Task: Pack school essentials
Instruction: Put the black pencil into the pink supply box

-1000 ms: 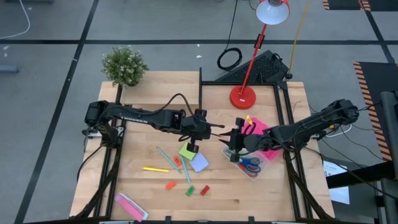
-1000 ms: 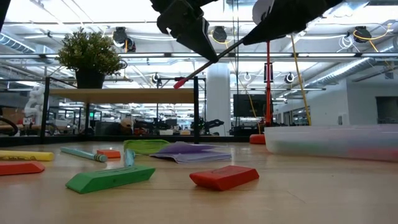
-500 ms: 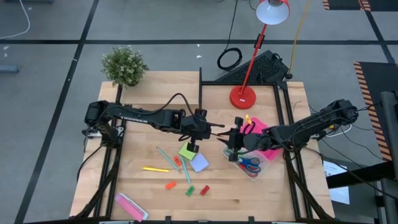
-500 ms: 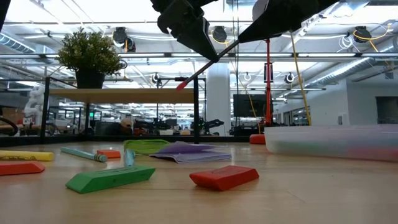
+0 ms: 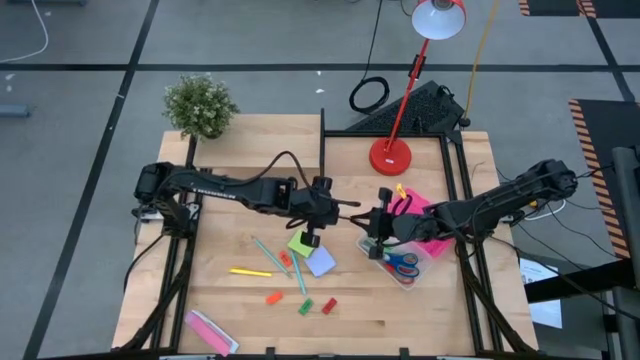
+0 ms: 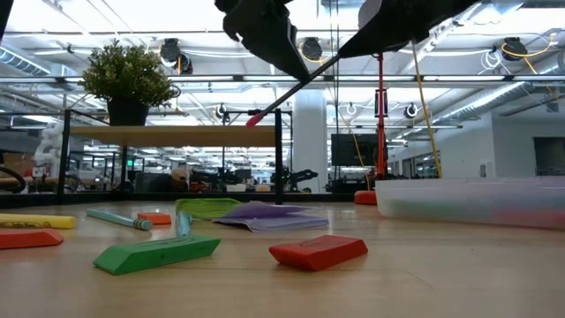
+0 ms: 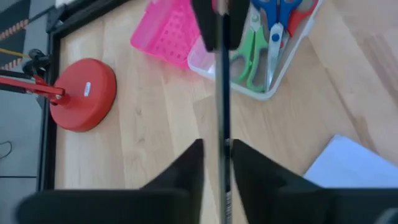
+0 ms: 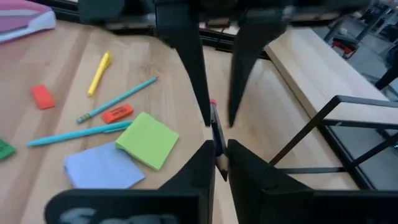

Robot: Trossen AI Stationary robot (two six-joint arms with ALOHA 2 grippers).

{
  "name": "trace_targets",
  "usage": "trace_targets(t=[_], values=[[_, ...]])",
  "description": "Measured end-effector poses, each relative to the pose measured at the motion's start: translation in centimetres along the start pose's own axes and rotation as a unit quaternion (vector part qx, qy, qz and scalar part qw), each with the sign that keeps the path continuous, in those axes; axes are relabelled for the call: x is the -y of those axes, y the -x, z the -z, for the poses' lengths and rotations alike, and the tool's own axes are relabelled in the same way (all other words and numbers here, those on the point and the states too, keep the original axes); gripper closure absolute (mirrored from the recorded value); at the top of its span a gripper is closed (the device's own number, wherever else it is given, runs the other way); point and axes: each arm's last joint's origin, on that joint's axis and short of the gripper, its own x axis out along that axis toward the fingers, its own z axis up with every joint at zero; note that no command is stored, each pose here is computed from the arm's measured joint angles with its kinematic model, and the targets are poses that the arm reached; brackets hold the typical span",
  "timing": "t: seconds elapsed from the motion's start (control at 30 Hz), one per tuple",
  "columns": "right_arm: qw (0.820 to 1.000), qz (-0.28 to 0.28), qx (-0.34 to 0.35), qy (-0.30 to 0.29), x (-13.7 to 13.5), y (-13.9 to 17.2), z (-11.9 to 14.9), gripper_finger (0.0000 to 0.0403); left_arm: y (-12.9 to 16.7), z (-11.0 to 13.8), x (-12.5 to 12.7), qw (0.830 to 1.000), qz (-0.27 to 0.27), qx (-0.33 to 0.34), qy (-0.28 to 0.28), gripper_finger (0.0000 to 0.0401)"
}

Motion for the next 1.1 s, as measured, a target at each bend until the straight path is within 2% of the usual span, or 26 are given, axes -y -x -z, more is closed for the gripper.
trace_targets(t=[0.17,0.33,0.5,0.63,0.87,1.1], values=[[1.0,-0.015,-0.01,-0.007,-0.3,1.2,0.1,0.0384,1.6,-0.7,0.7,1.0,-0.013,0.019,0.014,0.0234],[0.998,-0.039,-0.029,-0.028,-1.0,3.1,0.5,0.0384,4.7,-1.2,1.5,0.999,-0.002,0.035,0.041,0.0192],[0.995,-0.076,-0.05,-0.047,-1.8,5.8,1.0,0.0381,6.3,-0.4,3.0,0.996,0.013,-0.012,0.085,0.0191],[0.989,-0.105,-0.074,-0.07,-1.8,8.6,1.7,0.0382,6.6,0.0,4.7,0.993,-0.001,-0.043,0.114,0.0201],[0.975,-0.157,-0.106,-0.119,-1.3,13.1,3.1,0.0381,6.6,0.2,8.2,0.99,0.008,-0.038,0.138,0.0214],[0.983,-0.085,-0.115,-0.113,-0.5,14.4,4.5,0.0381,7.2,0.2,10.9,0.986,0.006,-0.034,0.165,0.0215]])
